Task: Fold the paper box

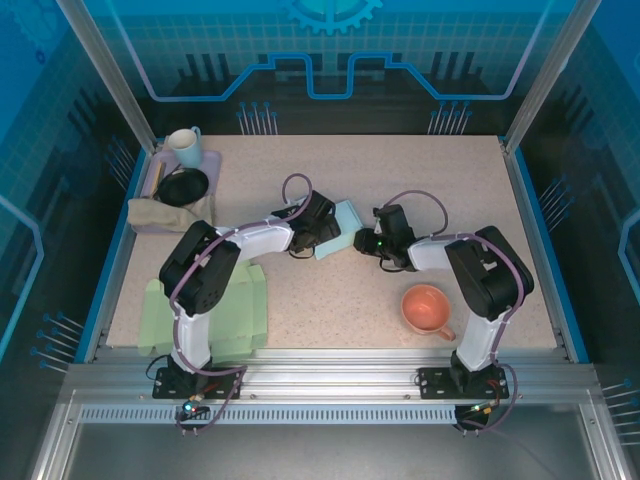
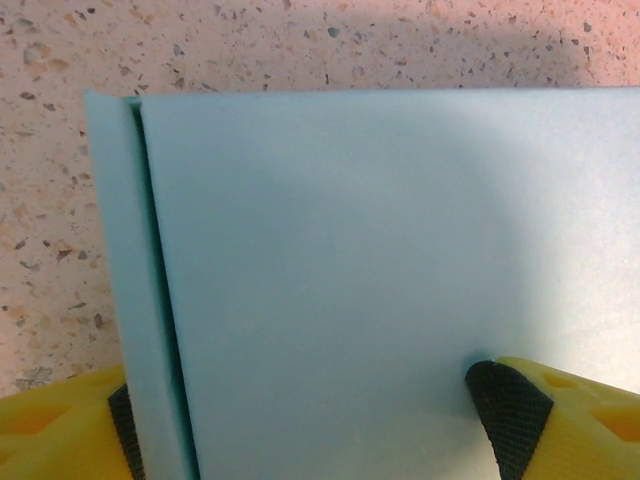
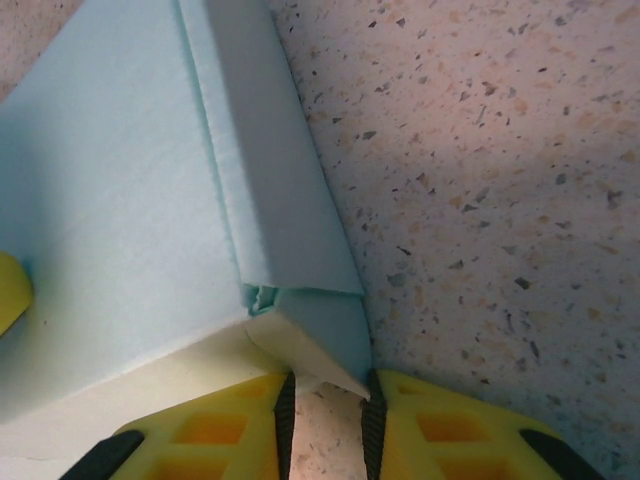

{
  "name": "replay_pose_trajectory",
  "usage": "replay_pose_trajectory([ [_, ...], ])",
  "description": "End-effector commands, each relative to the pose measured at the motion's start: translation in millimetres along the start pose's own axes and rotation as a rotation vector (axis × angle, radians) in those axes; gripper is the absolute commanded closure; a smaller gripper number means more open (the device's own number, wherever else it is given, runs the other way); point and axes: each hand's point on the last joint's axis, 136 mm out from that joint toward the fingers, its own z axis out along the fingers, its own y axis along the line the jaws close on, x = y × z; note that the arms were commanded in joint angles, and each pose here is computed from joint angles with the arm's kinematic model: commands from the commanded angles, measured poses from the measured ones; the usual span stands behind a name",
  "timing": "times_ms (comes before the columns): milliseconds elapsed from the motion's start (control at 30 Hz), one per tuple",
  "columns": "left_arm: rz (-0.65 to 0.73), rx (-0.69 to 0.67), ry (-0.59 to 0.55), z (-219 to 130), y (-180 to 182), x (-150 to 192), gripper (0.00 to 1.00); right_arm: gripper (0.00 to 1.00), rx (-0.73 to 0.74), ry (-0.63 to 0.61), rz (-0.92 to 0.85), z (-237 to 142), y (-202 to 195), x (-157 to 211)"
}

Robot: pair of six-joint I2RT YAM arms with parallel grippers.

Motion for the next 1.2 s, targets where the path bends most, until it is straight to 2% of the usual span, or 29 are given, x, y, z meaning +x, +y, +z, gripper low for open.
replay_pose_trajectory([
  [0, 0.160, -0.042, 0.380, 6, 14, 118, 0.17, 0.70, -0.203, 0.036, 0.021, 13, 50, -1],
  [100, 0.162, -0.029, 0.374, -1, 10, 115, 0.17, 0.68, -0.178, 0.033, 0.032, 12, 49, -8],
  [367, 0.170, -0.014, 0.285, -31, 1, 88, 0.14, 0.67, -0.072, 0.062, 0.065, 3, 11, -1],
  [500, 0.168, 0.015, 0.263, -43, -8, 80, 0.12, 0.68, -0.059, 0.104, 0.080, 1, -1, 3],
  [800, 0.198, 0.043, 0.188, -73, -22, 55, 0.09, 0.68, -0.028, 0.113, 0.076, -16, -15, -2],
  [867, 0.206, 0.065, 0.165, -81, -25, 46, 0.09, 0.71, -0.033, 0.111, 0.081, -19, -17, -6],
  [1067, 0.300, 0.219, 0.042, -90, -41, -8, 0.10, 1.00, -0.061, 0.103, 0.086, -19, -15, -25],
  [1167, 0.313, 0.303, 0.011, -78, -40, -38, 0.11, 1.00, -0.080, 0.114, 0.099, -15, -14, -31],
])
